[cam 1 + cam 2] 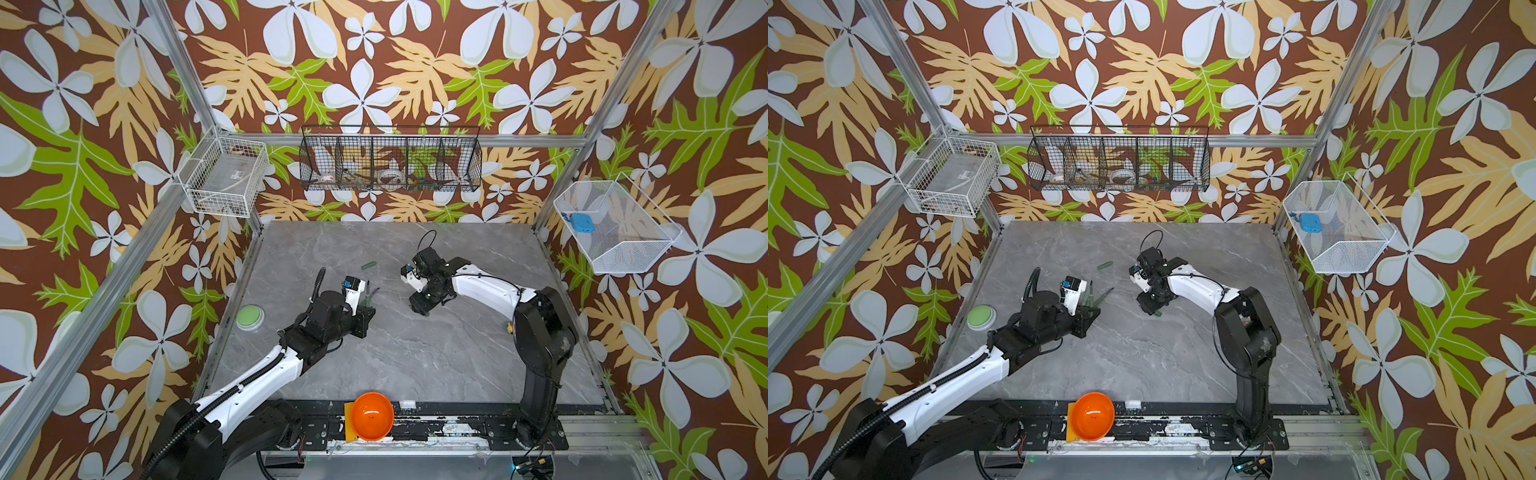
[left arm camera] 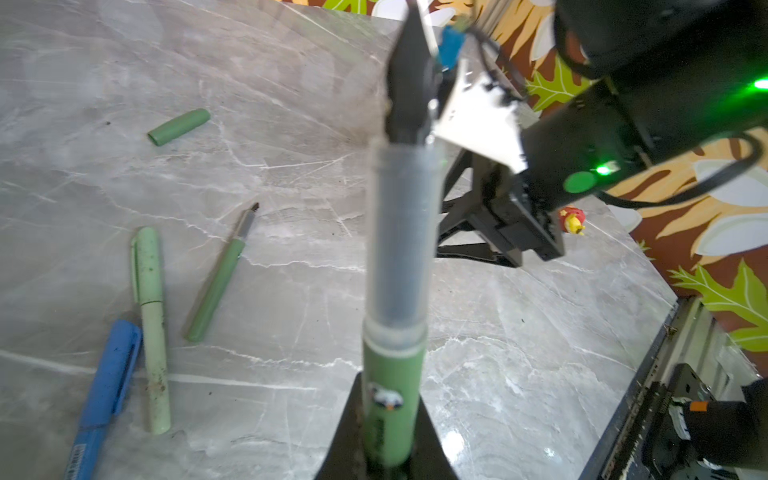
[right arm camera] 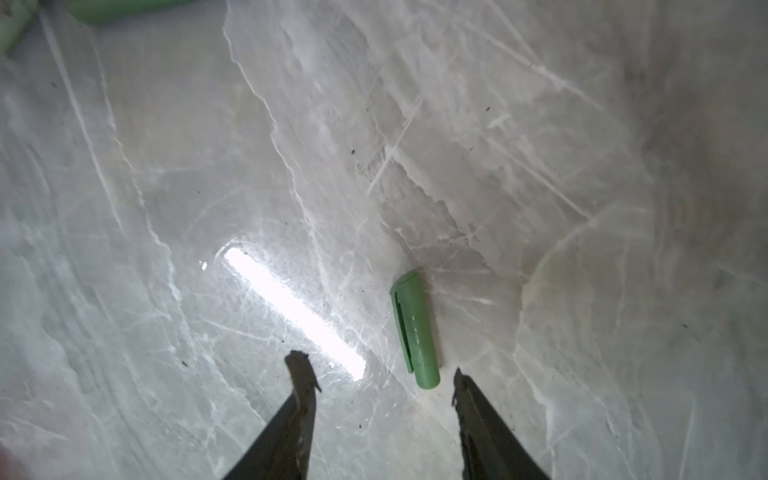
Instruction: Insert the pens into the pen caps
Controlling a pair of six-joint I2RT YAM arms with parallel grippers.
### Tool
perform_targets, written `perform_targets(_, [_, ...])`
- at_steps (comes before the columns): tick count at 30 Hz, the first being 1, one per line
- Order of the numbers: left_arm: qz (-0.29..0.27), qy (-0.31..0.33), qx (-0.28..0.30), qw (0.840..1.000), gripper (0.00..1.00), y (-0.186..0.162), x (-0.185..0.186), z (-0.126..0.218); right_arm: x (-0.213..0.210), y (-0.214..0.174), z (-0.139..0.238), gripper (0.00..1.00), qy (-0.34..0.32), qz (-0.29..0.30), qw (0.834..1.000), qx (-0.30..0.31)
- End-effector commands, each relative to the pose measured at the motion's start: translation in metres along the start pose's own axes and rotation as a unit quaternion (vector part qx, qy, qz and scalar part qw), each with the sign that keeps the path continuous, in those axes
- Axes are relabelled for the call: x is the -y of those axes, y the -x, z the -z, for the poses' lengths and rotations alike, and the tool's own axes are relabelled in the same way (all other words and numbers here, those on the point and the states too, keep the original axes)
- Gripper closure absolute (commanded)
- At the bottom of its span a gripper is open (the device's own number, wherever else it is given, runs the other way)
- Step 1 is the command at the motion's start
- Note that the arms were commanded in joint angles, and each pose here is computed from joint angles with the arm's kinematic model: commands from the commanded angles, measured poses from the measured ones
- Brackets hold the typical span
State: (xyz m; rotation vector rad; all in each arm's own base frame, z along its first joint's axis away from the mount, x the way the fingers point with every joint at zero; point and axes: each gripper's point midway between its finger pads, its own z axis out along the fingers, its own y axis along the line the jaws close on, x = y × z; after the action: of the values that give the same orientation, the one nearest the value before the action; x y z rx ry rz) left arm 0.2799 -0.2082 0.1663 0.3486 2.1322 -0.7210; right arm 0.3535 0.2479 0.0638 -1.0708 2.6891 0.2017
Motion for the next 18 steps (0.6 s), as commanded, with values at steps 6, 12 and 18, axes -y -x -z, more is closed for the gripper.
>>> perform_targets(6, [-0.010,-0.010,0.021,1.000,1.00,0.010,0.005,0.002,0.005,-0.014,-0.021,0.48,-0.003,0.038,0.998,-0.057])
perform_targets(12, [-0.010,-0.010,0.019,1.000,1.00,0.010,0.005,0.001,0.016,-0.002,-0.029,0.48,-0.024,0.004,0.999,-0.031])
perform_targets(18, [-0.010,-0.010,0.018,1.000,1.00,0.010,0.005,0.001,0.033,-0.002,-0.031,0.48,-0.047,-0.037,0.998,-0.029])
